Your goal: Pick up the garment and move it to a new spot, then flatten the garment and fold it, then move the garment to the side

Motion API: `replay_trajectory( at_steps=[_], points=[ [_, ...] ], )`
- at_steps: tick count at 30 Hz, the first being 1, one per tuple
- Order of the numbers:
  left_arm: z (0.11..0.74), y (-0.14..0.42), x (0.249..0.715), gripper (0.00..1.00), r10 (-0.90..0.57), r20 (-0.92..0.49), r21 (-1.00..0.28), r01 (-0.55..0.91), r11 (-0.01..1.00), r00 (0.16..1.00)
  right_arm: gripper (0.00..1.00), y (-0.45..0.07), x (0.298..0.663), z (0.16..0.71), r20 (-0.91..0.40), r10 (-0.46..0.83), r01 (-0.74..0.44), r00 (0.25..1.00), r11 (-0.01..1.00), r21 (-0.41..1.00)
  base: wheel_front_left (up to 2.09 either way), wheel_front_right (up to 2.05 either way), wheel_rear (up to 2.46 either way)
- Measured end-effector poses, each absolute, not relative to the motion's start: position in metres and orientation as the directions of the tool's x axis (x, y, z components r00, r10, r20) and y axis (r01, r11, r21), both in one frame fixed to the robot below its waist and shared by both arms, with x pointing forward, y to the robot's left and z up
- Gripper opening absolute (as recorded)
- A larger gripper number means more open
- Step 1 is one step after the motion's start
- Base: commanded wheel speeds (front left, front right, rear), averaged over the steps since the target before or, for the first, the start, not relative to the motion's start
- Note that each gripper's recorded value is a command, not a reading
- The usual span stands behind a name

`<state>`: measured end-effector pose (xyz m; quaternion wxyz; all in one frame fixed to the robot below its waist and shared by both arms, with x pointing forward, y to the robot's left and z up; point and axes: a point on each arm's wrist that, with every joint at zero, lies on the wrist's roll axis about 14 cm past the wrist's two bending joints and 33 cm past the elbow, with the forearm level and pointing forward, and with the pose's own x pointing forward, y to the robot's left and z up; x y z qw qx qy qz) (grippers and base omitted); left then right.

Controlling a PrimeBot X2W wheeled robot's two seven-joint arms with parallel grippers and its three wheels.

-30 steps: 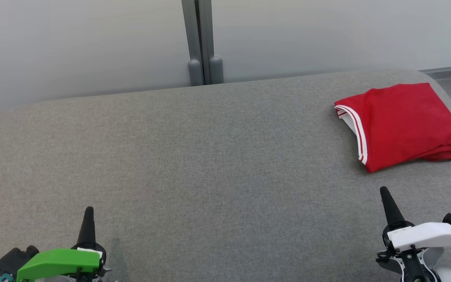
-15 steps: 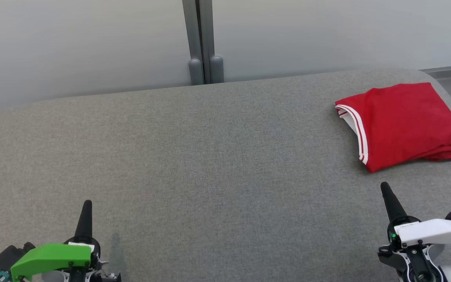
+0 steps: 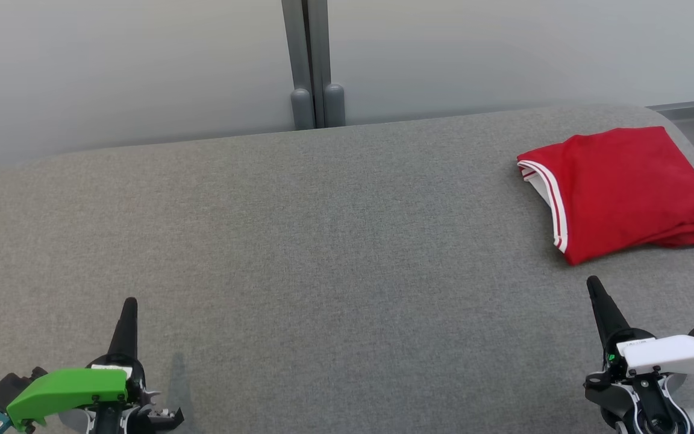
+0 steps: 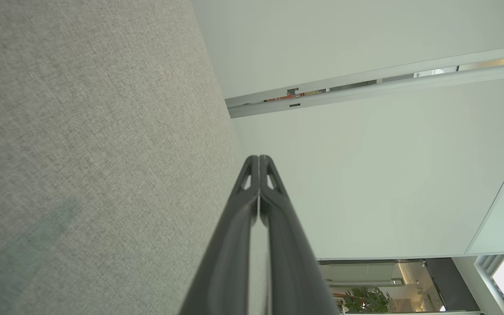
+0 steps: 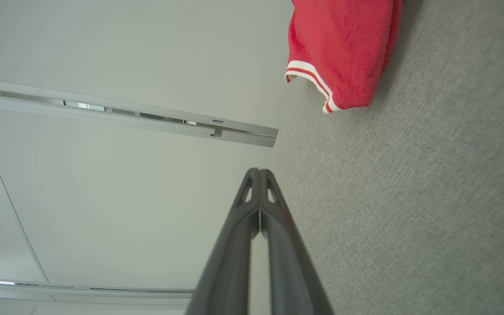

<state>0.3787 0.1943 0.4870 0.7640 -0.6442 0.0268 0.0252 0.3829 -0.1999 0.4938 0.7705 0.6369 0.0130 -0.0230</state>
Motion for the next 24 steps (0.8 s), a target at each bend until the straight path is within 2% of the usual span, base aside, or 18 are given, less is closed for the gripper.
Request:
replay_trajectory(
  at_steps=[24],
  points=[
    [0.5,0.198,0.386,0.0,0.0,-0.026,-0.999,-0.026,0.021,1.0,0.0,-0.199,0.387,0.502,-0.016,-0.002,0.017,1.0,0.024,1.0,0.0,0.0,0.0]
  ],
)
